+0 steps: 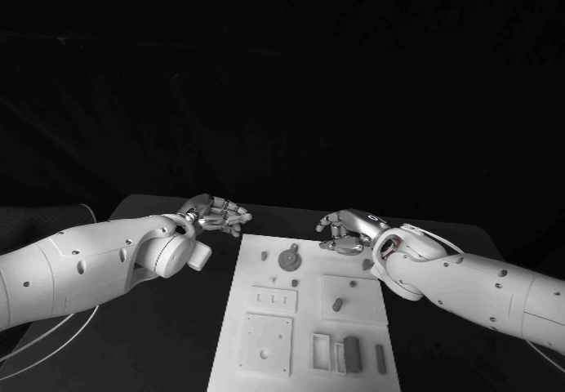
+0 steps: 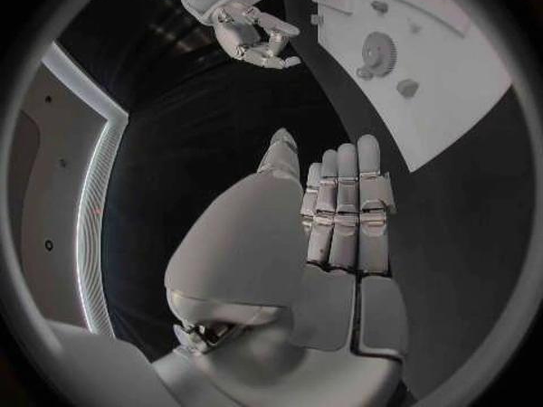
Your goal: Assemble the parts on the task board
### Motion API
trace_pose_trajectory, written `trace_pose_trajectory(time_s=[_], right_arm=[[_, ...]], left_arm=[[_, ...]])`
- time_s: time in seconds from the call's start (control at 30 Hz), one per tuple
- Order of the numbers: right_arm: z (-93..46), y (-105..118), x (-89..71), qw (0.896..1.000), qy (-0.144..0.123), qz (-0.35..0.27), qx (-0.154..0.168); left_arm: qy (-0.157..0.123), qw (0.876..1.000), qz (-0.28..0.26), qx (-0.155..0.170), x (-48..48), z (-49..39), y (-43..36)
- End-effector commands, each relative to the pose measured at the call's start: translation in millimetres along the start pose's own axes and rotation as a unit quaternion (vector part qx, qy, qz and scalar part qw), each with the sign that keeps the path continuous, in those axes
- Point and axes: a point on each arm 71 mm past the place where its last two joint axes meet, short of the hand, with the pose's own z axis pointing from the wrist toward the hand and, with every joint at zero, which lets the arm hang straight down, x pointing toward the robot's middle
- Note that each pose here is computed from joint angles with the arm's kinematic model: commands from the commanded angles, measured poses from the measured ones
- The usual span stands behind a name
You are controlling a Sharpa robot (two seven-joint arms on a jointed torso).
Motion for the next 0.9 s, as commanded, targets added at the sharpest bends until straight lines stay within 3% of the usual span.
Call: trace_pose_trajectory(time_s=[0.03,0.13,0.4,0.6,0.9], right_arm=[[-8.1,-10,-8.4,0.998,-0.015,0.057,-0.027],[-15.9,-24,-15.4,0.997,-0.027,0.064,-0.025],[-37.3,-52,-17.5,0.998,-0.023,0.067,-0.005],[-50.9,-71,-14.6,0.998,-0.006,0.065,0.012],[-60.8,-92,-5.7,0.998,0.010,0.042,0.037]], left_arm=[[0.022,0.999,-0.002,0.026,1.6,1.6,-3.7],[0.023,0.999,-0.002,0.028,-1.2,2.4,-2.5],[0.023,0.999,-0.003,0.022,-2.5,1.7,4.6],[0.028,0.999,-0.004,0.018,0.4,1.7,8.6],[0.030,0.999,-0.004,0.017,2.5,2.5,10.7]])
